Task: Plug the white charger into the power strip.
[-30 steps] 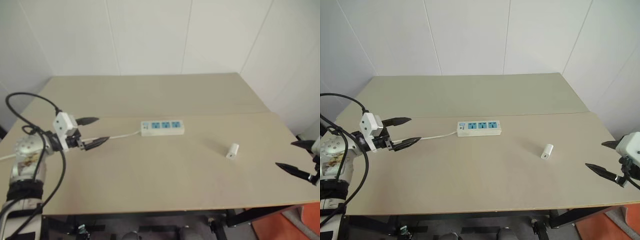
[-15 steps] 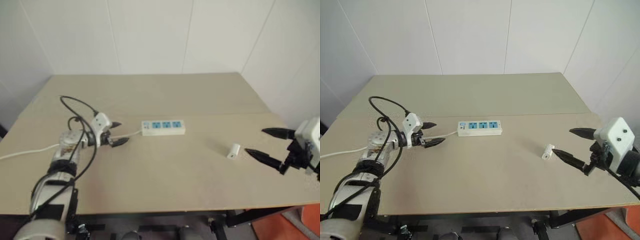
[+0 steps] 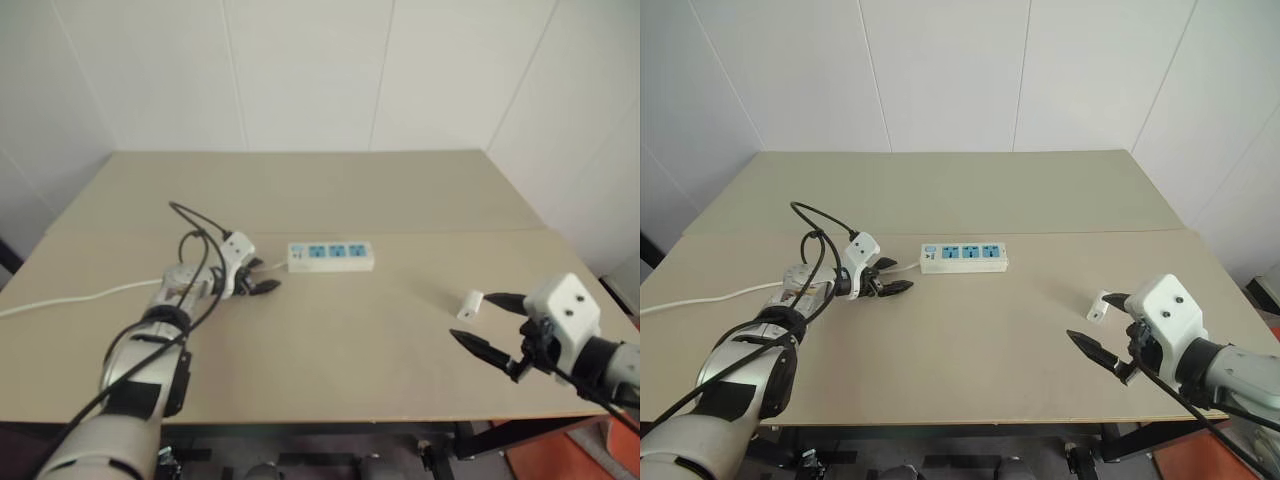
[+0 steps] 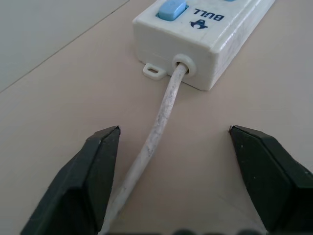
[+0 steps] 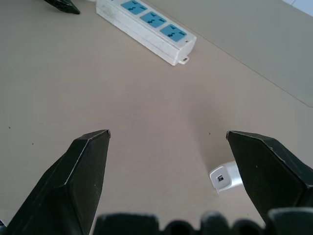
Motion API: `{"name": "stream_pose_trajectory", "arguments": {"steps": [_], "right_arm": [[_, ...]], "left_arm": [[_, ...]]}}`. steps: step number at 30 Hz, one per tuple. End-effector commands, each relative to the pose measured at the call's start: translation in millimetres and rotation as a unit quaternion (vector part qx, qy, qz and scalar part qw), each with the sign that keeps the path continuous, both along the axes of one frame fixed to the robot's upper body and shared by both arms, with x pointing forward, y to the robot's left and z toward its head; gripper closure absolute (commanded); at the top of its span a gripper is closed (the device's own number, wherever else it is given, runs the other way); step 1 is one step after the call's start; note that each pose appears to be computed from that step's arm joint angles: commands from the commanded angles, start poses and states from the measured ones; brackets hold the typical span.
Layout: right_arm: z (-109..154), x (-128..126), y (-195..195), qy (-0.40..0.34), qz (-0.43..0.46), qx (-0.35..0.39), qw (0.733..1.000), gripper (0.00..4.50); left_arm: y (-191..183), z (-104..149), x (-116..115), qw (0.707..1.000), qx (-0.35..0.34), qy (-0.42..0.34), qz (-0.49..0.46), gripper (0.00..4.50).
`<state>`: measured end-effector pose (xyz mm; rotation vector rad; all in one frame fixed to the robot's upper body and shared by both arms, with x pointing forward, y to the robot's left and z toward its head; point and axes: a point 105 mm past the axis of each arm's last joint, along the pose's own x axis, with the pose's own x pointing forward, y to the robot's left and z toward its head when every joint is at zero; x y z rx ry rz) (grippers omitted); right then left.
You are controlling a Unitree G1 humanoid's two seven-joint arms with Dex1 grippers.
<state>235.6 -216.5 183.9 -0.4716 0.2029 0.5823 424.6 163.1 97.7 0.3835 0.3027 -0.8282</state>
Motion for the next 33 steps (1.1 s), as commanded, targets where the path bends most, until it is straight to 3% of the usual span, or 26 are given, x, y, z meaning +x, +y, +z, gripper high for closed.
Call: {"name": "stream_pose_trajectory", "arguments": {"steps": [1,9,16,20,23,27,31,33], "right_arm": [[4.3,-1.0,4.9,-0.012,0.004,-0.027,1.000,0.00],[-5.9,2.8,4.4,-0.007,-0.005,-0.040,0.999,0.00],[-10.3,10.8,7.2,-0.006,-0.002,-0.045,0.999,0.00],[-15.0,13.1,7.4,-0.002,-0.003,-0.042,0.999,0.00],[-19.1,16.6,7.2,0.000,-0.005,-0.042,0.999,0.00],[-21.1,20.5,9.4,-0.001,-0.003,-0.040,0.999,0.00],[-24.3,23.1,11.2,0.000,-0.002,-0.039,0.999,0.00],[-26.2,24.0,11.4,0.001,-0.001,-0.041,0.999,0.00]], "left_arm": [[0.7,-16.5,-4.4,0.998,0.037,0.043,-0.001,1.90],[-3.5,-9.5,-7.4,0.997,0.047,0.047,-0.039,4.43],[-19.6,12.1,4.2,0.999,-0.004,-0.034,-0.021,4.47],[-38.2,27.1,5.2,0.997,-0.078,0.005,0.011,4.47],[-51.2,36.3,-23.4,0.996,-0.087,0.005,0.001,4.47],[-63.4,30.9,-70.5,0.998,-0.055,0.015,0.035,4.47],[-64.9,21.0,-106.8,0.998,0.000,0.024,0.061,4.47],[-65.5,20.0,-117.9,0.995,-0.004,0.046,0.087,4.47]]}}
